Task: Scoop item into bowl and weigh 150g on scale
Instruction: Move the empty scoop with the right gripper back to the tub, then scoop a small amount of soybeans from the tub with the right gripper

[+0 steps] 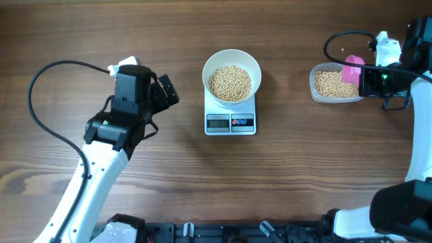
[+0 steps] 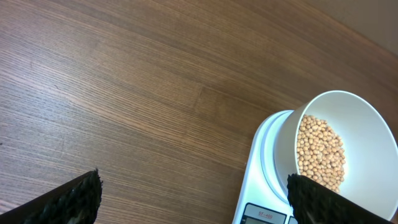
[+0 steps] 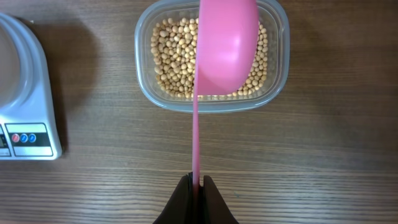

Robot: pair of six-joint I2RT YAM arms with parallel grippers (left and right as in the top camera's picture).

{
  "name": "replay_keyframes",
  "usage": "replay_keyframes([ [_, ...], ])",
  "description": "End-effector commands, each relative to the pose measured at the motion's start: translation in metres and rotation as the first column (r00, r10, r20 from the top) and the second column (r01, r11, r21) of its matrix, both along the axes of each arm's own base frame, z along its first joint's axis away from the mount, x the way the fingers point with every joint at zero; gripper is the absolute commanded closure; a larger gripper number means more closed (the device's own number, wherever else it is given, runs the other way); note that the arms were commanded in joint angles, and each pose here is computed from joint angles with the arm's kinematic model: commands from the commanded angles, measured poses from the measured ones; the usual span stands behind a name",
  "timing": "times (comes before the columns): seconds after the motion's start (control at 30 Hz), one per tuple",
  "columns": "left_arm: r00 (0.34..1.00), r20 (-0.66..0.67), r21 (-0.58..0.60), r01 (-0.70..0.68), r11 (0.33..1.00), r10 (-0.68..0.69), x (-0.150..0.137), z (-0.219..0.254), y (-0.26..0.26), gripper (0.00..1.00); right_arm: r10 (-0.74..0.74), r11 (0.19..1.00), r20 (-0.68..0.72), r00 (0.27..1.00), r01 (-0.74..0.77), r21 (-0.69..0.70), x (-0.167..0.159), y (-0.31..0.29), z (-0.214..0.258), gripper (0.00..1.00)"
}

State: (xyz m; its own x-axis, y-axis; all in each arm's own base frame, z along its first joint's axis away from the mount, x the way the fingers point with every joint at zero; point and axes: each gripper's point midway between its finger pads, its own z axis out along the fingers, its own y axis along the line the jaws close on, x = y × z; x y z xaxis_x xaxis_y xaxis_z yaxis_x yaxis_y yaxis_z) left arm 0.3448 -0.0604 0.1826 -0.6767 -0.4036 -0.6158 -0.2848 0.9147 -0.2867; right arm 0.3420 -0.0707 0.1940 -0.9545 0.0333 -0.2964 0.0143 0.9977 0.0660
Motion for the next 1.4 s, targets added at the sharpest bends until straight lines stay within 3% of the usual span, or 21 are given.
replay_keyframes([
  [0.0, 1.000, -0.001, 0.000, -0.007, 1.000, 0.007, 0.001, -0.001, 0.002, 0.00, 0.042, 0.999, 0.009, 0.999, -0.042, -0.032, -0.001, -0.001, 0.003, 0.96],
  [0.27, 1.000, 0.000, 0.000, -0.007, 1.000, 0.007, 0.001, 0.000, 0.002, 0.00, 0.029, 0.992, -0.040, 0.999, -0.034, -0.120, -0.008, -0.016, -0.009, 0.96],
  [1.1, 1.000, 0.000, 0.000, -0.007, 1.000, 0.007, 0.001, 0.000, 0.002, 0.00, 0.035, 0.994, -0.030, 0.999, -0.038, -0.107, 0.033, -0.015, -0.049, 0.96],
  [1.37, 1.000, 0.000, -0.001, -0.006, 1.000, 0.006, 0.001, 0.000, 0.002, 0.00, 0.006, 0.997, -0.149, 0.989, -0.018, -0.075, 0.005, 0.000, -0.089, 0.96],
])
